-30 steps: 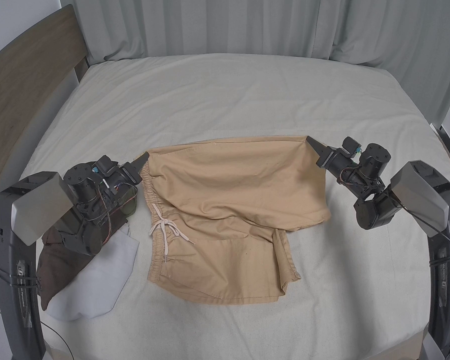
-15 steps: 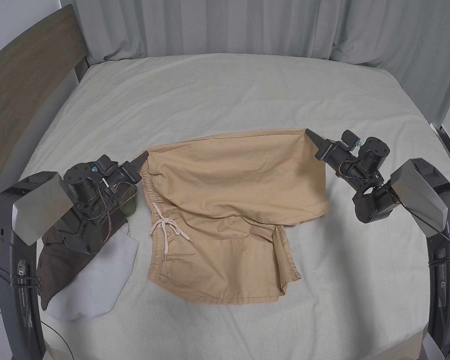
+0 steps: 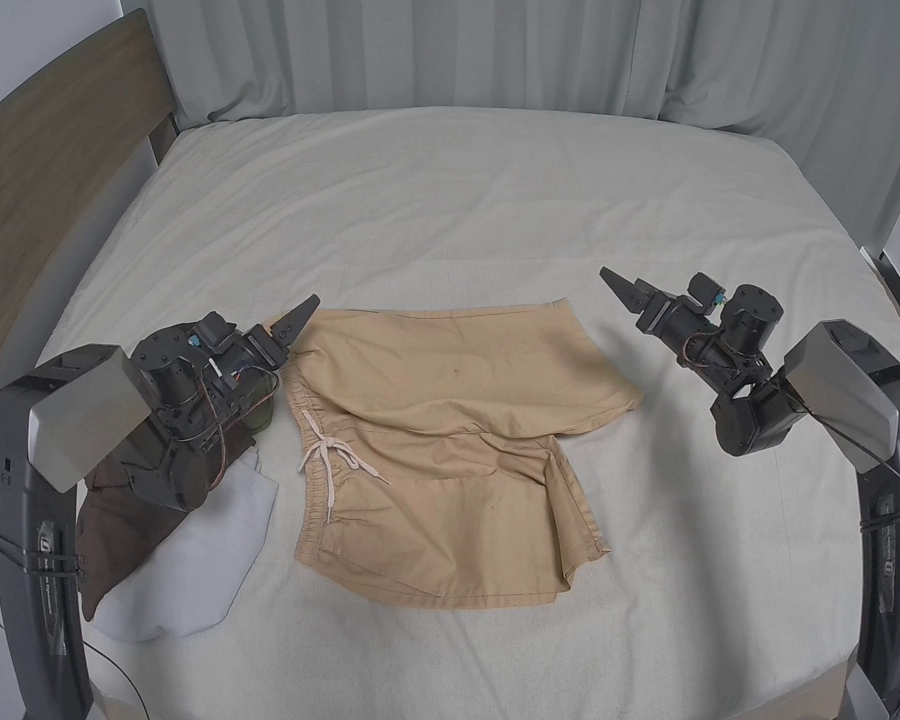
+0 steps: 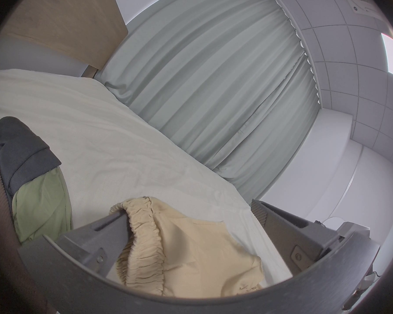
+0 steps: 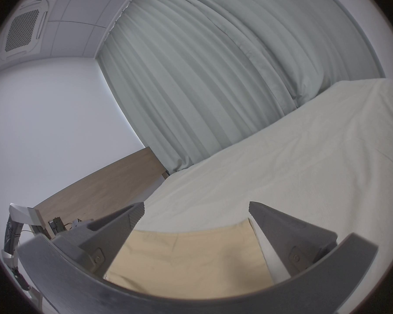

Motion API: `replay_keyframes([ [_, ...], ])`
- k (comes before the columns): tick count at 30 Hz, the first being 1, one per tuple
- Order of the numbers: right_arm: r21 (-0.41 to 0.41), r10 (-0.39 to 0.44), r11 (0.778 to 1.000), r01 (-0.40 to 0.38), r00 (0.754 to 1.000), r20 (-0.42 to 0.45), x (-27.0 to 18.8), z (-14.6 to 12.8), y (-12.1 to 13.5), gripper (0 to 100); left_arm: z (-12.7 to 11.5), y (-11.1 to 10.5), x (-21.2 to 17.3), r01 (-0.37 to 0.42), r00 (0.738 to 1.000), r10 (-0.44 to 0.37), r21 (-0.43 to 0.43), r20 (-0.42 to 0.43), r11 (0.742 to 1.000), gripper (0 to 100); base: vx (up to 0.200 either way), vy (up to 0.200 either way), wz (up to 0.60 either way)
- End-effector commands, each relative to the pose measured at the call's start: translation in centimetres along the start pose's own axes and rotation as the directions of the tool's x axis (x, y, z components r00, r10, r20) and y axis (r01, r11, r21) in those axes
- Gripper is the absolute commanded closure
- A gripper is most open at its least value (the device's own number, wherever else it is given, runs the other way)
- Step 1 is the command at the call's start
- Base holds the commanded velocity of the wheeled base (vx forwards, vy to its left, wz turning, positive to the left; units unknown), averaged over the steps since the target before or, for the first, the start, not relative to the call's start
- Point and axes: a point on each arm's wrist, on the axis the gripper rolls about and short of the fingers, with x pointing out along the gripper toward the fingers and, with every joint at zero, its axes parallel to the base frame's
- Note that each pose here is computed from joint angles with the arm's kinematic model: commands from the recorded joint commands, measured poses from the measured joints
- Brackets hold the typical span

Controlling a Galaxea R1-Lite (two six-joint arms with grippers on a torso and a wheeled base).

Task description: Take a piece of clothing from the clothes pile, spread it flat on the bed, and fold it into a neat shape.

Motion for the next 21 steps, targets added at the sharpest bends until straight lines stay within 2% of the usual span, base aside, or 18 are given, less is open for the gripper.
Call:
replay_keyframes([
  [1,0.008,-0.006,1.000,0.006,1.000,-0.022,-1.8,0.5,1.4,0,-0.6,0.3,-0.2,-0.014,1.000,0.014,-0.010,-0.019,1.000,0,0.000,0.000,0.00],
  [7,0.034,-0.009,0.999,0.012,0.997,-0.076,-4.8,-0.3,3.6,0,-0.6,0.0,-1.8,-0.053,0.997,0.052,-0.018,-0.053,0.998,0,0.000,0.000,0.00],
  [9,0.053,-0.019,0.998,0.026,0.992,-0.126,-6.7,-1.2,4.8,0,-0.2,-0.6,-3.5,-0.079,0.994,0.078,-0.011,-0.078,0.997,0,0.000,0.000,0.00],
  [13,0.073,-0.014,0.997,0.027,0.985,-0.172,-9.3,-1.5,6.8,0,0.8,-2.1,-6.3,-0.100,0.987,0.103,0.033,-0.119,0.994,0,0.000,0.000,0.00],
  [21,0.127,-0.042,0.988,0.085,0.950,-0.309,-14.6,-2.1,9.8,0,2.4,-5.5,-12.8,-0.060,0.970,0.091,0.139,-0.227,0.988,0,0.000,0.000,0.00],
])
